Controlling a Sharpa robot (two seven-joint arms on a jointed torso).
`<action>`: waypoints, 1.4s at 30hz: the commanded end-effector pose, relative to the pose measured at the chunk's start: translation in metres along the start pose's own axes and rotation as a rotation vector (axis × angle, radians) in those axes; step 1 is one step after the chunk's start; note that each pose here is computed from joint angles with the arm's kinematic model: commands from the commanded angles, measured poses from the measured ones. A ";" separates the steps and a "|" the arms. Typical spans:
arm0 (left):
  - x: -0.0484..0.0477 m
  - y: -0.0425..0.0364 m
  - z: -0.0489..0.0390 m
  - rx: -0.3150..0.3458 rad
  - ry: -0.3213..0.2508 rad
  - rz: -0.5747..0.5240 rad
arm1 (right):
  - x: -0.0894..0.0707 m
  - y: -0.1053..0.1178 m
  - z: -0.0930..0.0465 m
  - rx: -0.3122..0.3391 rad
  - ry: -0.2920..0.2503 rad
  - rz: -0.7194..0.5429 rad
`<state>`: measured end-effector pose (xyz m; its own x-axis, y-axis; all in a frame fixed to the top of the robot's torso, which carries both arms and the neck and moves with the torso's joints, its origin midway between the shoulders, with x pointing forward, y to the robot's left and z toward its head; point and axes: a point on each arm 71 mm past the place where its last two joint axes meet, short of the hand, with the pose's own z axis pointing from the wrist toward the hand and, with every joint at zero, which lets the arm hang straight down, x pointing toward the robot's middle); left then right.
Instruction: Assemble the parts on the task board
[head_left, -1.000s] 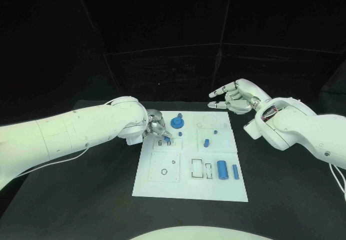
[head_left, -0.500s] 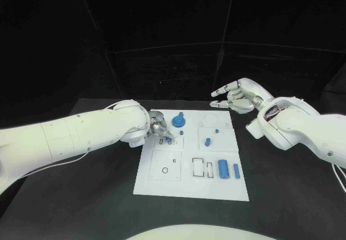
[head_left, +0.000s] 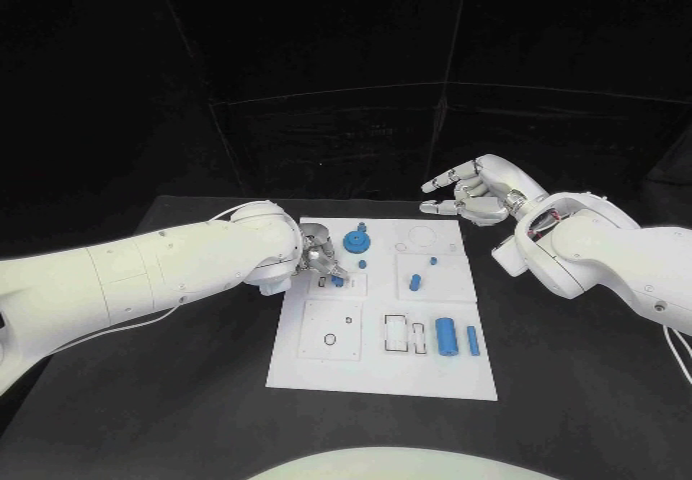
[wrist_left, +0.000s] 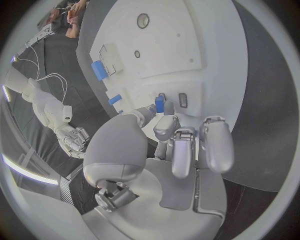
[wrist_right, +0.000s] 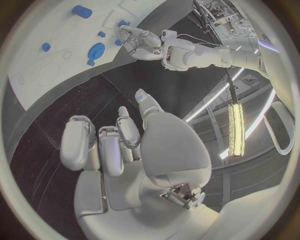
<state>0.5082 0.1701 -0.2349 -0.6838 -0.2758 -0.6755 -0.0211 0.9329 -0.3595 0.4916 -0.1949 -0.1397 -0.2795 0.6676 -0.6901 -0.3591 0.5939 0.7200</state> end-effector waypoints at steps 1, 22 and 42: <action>0.0027 0.0003 0.0003 -0.002 0.025 0.028 | 0.000 0.002 0.001 -0.008 0.005 0.002; 0.0047 0.0011 0.0019 -0.011 0.062 0.048 | 0.001 0.002 0.001 -0.008 0.007 0.002; 0.0028 -0.0021 0.0093 -0.025 0.104 0.076 | 0.002 0.002 0.002 -0.005 0.014 0.003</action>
<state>0.5138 0.1647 -0.2407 -0.7372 -0.2050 -0.6438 0.0058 0.9509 -0.3095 0.4924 -0.1926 -0.1404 -0.2864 0.6648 -0.6899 -0.3592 0.5931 0.7206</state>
